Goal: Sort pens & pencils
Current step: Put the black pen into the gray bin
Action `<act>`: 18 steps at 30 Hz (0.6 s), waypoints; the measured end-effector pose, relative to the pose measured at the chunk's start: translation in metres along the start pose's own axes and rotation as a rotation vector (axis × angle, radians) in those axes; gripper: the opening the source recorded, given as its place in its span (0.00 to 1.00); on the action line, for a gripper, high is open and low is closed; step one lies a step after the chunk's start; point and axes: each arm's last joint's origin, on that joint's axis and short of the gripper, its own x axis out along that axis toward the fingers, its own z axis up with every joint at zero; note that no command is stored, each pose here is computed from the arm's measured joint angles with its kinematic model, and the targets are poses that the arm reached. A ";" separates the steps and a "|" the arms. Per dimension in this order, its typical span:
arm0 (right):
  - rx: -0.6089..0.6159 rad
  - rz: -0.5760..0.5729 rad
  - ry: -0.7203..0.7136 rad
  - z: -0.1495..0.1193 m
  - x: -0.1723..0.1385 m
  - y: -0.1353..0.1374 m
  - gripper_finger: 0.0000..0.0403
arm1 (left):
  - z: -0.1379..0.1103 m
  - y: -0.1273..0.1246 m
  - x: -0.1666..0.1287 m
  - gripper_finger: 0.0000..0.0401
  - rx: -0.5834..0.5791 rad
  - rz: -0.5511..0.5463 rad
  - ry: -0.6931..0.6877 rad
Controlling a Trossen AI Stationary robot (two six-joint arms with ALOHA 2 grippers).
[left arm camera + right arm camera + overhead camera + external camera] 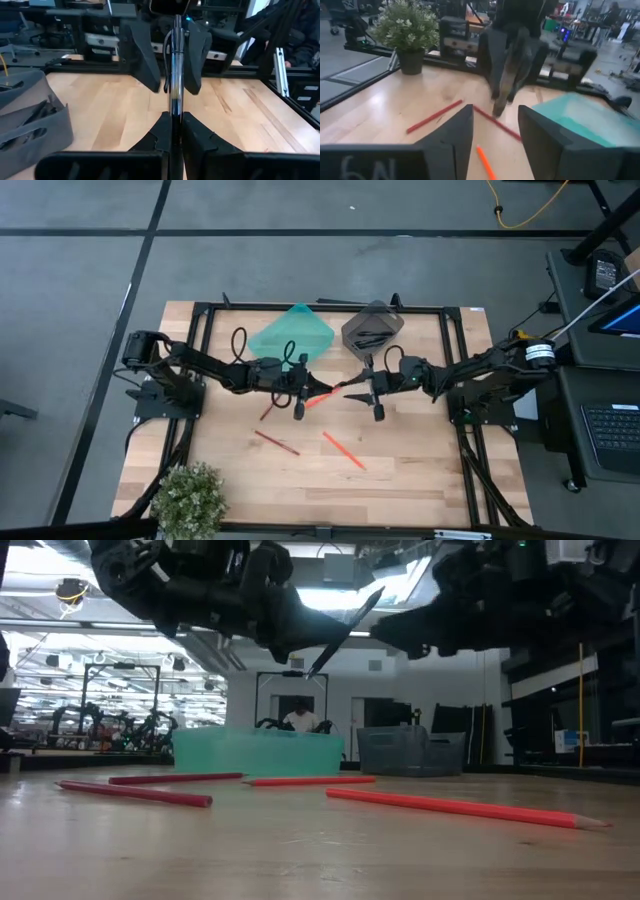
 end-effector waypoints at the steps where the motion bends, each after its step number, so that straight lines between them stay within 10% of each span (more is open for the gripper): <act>1: -0.006 0.000 -0.003 0.001 0.004 -0.001 0.39 | -0.002 0.000 0.001 0.03 0.000 -0.010 0.004; 18: -0.005 0.029 0.004 0.004 0.035 -0.007 0.40 | -0.007 0.011 0.004 0.03 0.018 -0.092 0.004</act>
